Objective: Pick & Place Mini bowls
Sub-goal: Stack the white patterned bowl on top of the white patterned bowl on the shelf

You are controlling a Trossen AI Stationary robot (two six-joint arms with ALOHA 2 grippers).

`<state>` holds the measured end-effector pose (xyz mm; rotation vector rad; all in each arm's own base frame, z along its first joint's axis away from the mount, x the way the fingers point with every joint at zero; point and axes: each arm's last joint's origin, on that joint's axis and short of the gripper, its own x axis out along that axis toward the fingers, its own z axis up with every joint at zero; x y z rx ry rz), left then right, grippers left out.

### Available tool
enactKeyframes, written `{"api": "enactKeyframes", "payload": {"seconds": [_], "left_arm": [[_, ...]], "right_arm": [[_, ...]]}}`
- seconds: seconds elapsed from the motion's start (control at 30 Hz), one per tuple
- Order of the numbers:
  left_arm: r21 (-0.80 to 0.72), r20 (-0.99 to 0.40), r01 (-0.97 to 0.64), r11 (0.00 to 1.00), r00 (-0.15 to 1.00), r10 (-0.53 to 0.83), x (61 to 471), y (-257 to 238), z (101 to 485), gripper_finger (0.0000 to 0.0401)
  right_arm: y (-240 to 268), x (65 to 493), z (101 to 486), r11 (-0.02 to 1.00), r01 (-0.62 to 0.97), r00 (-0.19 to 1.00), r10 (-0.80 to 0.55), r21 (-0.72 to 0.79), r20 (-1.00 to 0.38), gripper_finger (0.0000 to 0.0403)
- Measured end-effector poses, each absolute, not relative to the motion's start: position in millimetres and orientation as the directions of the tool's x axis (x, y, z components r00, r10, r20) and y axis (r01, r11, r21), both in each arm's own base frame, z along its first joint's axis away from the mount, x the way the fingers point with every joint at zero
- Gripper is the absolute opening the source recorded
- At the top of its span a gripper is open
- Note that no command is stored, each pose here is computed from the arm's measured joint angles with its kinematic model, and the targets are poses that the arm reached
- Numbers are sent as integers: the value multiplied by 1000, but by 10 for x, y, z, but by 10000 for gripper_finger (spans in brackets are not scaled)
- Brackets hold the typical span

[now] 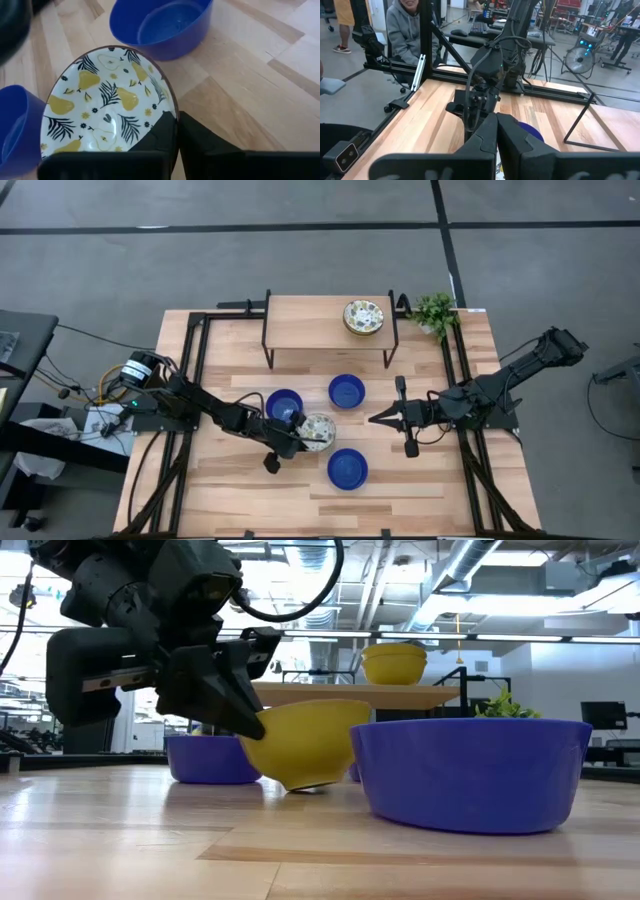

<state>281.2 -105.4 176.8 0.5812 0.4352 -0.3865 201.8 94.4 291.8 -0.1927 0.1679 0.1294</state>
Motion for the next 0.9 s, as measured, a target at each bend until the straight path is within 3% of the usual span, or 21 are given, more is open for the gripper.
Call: {"api": "enactKeyframes", "payload": {"seconds": [0.7,0.9], "left_arm": [[524,-413,526,670,845,-340,2615,-1324,2004,11],[557,-379,537,634,843,-382,2529,-1419,2095,10]], "right_arm": [[952,2043,2951,985,-127,985,110,-121,-136,0],[991,2259,2744,986,-107,976,80,-129,-203,0]]}}
